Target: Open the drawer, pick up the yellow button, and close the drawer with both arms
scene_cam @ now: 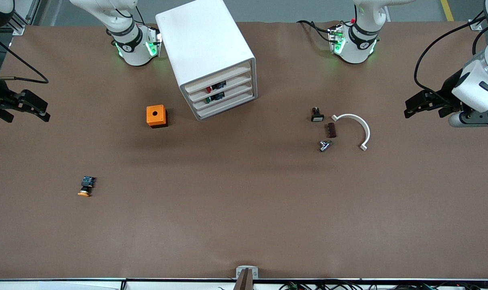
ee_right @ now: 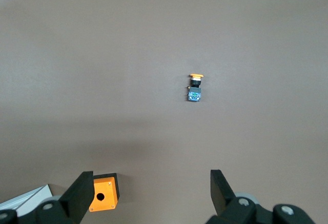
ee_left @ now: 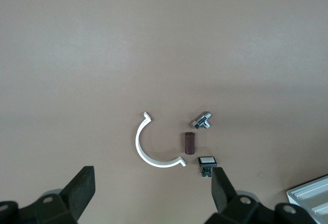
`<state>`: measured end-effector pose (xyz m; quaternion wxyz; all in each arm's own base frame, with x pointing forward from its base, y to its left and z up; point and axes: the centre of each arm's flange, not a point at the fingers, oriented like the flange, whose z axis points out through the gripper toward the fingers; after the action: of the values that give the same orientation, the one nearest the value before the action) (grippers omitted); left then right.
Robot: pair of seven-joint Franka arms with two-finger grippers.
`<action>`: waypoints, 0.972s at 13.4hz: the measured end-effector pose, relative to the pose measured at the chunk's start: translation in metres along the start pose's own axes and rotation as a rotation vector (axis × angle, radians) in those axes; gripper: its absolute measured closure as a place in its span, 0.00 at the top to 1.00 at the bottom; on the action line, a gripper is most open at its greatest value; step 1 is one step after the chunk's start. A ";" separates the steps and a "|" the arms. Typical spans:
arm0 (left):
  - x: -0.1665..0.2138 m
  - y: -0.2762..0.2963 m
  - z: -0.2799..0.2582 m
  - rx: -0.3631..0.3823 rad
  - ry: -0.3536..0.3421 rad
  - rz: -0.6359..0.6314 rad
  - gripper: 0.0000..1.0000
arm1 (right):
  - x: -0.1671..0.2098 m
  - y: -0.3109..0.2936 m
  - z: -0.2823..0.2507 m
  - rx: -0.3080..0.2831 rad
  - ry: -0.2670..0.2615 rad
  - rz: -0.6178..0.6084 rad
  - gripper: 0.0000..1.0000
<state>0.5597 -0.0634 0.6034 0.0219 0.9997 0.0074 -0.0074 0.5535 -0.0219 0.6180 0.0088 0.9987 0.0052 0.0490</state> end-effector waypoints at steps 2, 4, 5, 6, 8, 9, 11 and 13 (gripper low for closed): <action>-0.001 -0.001 -0.001 0.000 0.003 -0.003 1.00 | 0.000 0.003 0.000 0.000 0.000 0.005 1.00; -0.001 -0.001 -0.003 0.000 0.005 -0.003 1.00 | 0.000 0.003 0.000 0.000 0.000 0.005 1.00; -0.002 -0.001 -0.003 0.000 0.006 -0.002 1.00 | 0.000 0.003 0.000 0.000 0.000 0.005 1.00; -0.002 -0.001 -0.005 0.000 0.009 -0.002 1.00 | 0.000 0.003 0.000 0.000 0.000 0.005 1.00; -0.004 -0.001 -0.009 0.001 0.016 -0.002 1.00 | 0.000 0.003 0.000 0.000 0.000 0.005 1.00; -0.005 -0.001 -0.010 0.001 0.019 -0.002 1.00 | 0.000 0.003 0.000 0.000 0.000 0.005 1.00; -0.006 -0.001 -0.012 0.001 0.022 -0.002 1.00 | 0.000 0.003 0.000 0.000 0.000 0.005 1.00; -0.007 -0.001 -0.014 0.001 0.026 -0.002 1.00 | 0.000 0.003 0.000 0.000 0.000 0.005 1.00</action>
<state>0.5533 -0.0623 0.6179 0.0214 0.9997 0.0087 0.0057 0.5534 -0.0248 0.6181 0.0088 0.9988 0.0026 0.0491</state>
